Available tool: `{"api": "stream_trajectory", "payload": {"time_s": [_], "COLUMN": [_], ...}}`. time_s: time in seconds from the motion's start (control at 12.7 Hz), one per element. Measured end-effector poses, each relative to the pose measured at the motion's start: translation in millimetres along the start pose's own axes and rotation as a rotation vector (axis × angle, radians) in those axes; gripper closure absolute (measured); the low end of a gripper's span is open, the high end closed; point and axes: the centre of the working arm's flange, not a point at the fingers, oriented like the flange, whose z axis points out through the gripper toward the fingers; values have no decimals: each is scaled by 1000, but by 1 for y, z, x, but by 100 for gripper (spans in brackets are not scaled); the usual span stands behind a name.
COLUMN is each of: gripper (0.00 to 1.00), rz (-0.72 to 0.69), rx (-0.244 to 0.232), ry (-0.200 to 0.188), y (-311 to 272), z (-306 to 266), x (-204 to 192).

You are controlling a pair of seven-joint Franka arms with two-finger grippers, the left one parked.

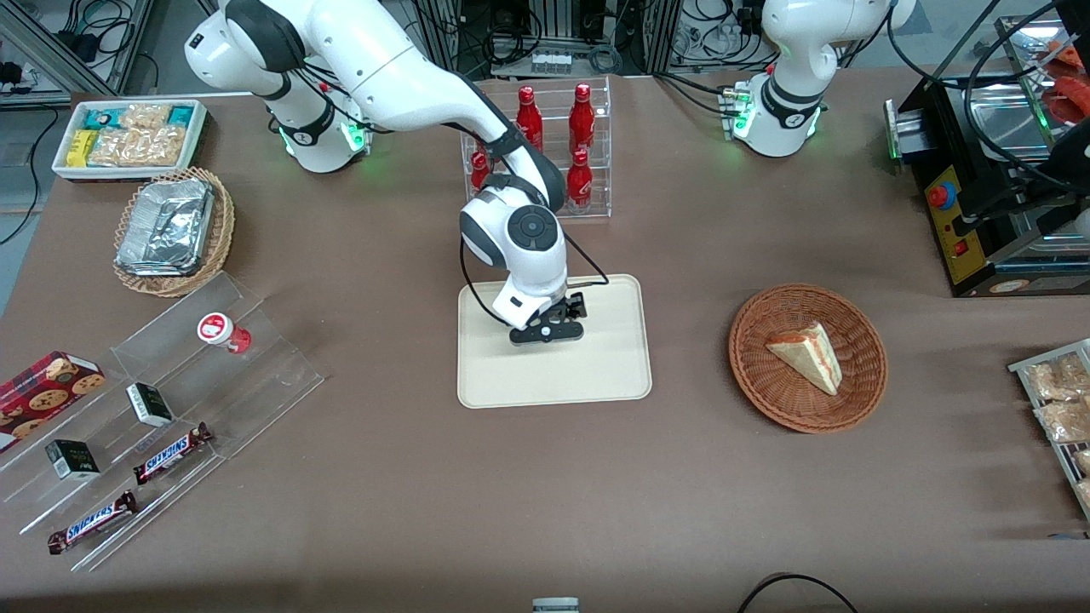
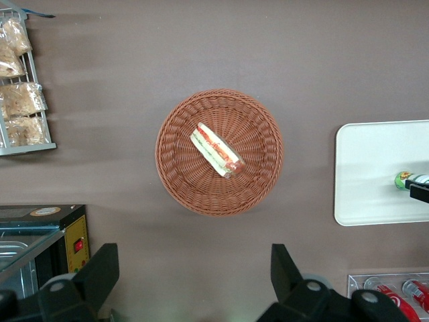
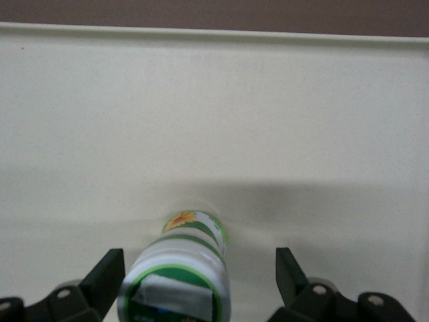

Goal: Place green gum on tray
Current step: 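Lower the gum jar onto the tray and open the right gripper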

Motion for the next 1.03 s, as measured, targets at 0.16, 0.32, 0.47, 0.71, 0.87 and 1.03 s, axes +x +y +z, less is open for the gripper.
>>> {"api": "stream_trajectory", "payload": {"time_s": [0.16, 0.32, 0.47, 0.71, 0.87, 1.03], "gripper": [0, 0, 0, 0, 0, 0], "rz": [-1, -1, -1, 5, -7, -34], "rx": [2, 8, 17, 14, 6, -3], "ry": [2, 9, 19, 16, 3, -15], "y": [-1, -3, -5, 1, 12, 37], "z": [-1, -5, -12, -38, -66, -100], "x": [0, 2, 5, 13, 22, 37]}}
